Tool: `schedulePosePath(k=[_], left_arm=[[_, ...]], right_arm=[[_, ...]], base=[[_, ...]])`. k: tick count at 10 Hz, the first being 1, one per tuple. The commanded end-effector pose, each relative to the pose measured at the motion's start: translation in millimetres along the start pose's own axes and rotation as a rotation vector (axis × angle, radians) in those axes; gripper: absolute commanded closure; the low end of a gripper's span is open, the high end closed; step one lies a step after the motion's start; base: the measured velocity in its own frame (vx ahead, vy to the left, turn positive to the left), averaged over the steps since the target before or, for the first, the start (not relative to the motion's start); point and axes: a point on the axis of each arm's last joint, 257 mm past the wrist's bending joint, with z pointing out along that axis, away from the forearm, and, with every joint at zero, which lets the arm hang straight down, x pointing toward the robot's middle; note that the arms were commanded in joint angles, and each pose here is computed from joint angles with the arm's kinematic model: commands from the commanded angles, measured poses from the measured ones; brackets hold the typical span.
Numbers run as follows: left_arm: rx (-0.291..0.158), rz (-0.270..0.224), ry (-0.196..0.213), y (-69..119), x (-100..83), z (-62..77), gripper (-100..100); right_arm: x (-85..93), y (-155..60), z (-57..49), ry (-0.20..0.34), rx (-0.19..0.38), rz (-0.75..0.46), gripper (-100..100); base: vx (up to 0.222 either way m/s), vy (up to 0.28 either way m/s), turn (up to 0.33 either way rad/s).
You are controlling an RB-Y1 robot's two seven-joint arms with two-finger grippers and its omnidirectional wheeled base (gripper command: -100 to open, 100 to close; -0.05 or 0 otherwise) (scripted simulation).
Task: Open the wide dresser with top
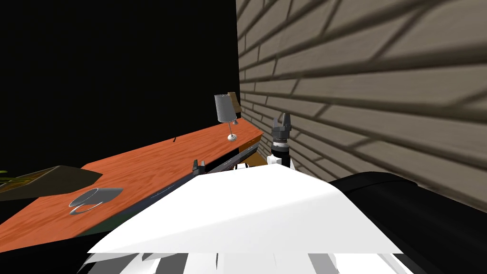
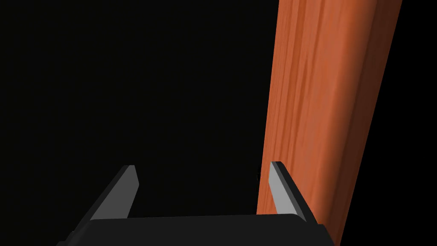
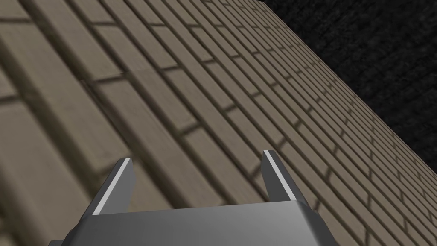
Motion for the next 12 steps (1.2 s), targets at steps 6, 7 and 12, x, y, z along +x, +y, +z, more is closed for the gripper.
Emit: schedulePosePath(k=[6,7,12], left_arm=[[-0.118,-0.054,-0.081,48.9,0.3,-44.9,-100],[-0.134,-0.068,-0.097,56.3,3.2,-53.3,-100],[-0.148,-0.085,-0.113,62.5,7.8,-60.6,-100]], right_arm=[[0.0,0.0,0.0,0.0,0.0,0.0,0],[0.0,0.0,0.0,0.0,0.0,0.0,0],[0.0,0.0,0.0,0.0,0.0,0.0,0]], base=[[0.057,-0.053,0.02],[0.063,-0.086,0.023],[0.011,-0.019,0.011]])
